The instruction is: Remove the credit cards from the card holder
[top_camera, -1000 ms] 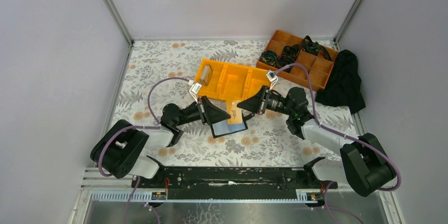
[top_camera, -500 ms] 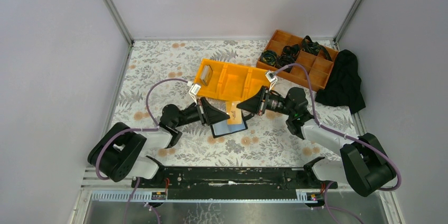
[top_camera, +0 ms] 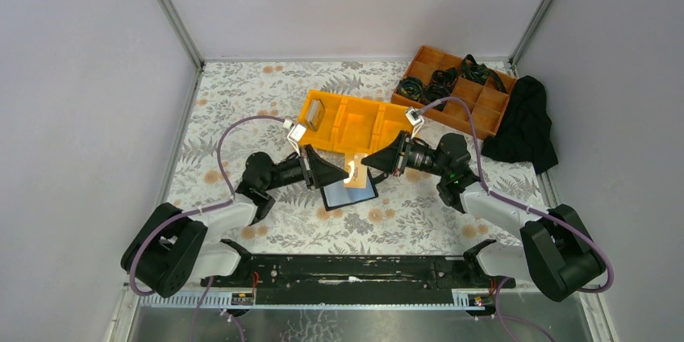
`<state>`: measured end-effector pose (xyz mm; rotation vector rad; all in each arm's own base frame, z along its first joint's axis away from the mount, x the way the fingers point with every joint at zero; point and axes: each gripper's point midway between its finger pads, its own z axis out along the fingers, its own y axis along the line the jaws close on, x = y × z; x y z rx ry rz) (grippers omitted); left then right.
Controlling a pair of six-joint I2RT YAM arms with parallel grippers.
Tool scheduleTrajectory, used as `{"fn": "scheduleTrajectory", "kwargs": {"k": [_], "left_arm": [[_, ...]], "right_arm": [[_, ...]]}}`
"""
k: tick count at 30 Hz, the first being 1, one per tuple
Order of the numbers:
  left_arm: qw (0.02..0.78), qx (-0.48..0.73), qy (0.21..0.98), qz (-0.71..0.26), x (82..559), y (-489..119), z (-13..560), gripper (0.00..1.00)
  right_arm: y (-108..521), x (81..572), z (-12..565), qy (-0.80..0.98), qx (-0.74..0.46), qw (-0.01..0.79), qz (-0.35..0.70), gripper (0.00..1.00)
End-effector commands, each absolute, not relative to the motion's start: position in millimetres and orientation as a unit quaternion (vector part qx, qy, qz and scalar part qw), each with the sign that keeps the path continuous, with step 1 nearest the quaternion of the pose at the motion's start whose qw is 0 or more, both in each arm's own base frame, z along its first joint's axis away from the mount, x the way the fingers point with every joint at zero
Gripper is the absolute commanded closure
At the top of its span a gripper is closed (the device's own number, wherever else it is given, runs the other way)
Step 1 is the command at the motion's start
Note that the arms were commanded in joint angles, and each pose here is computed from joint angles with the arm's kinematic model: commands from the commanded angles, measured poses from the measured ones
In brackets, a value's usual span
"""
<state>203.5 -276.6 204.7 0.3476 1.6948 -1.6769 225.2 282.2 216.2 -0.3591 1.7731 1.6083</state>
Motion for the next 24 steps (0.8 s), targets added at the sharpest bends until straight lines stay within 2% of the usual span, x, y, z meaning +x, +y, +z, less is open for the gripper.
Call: {"fn": "scheduleTrajectory", "kwargs": {"k": [1,10,11,14,16,19,24], "left_arm": [[0.406,0.141,0.64,-0.637,216.8,-270.3,220.7,1.0],[0.408,0.148,0.634,-0.639,216.7,-268.8,227.6,1.0],[0.407,0.149,0.636,-0.638,217.2,-269.2,227.9,1.0],[0.403,0.144,0.656,-0.622,227.2,-270.9,224.3,1.0],[0.395,0.135,0.687,-0.594,240.7,-271.3,218.0,1.0],[0.391,0.132,0.732,-0.542,266.6,-271.4,213.2,1.0],[0.397,0.113,0.796,-0.443,323.5,-259.0,215.7,1.0]], "right_arm": [[273.3,230.7,220.1,0.679,-0.141,0.377,0.614,1.0],[271.1,231.6,216.8,0.681,-0.138,0.376,0.613,1.0],[271.4,232.1,216.8,0.682,-0.137,0.375,0.613,0.93],[270.6,235.1,221.8,0.681,-0.132,0.381,0.611,0.59],[267.3,241.4,223.5,0.69,-0.123,0.392,0.596,0.46],[253.7,259.7,217.6,0.727,-0.102,0.426,0.529,0.42],[200.7,302.2,193.2,0.809,-0.06,0.485,0.328,0.42]]}}
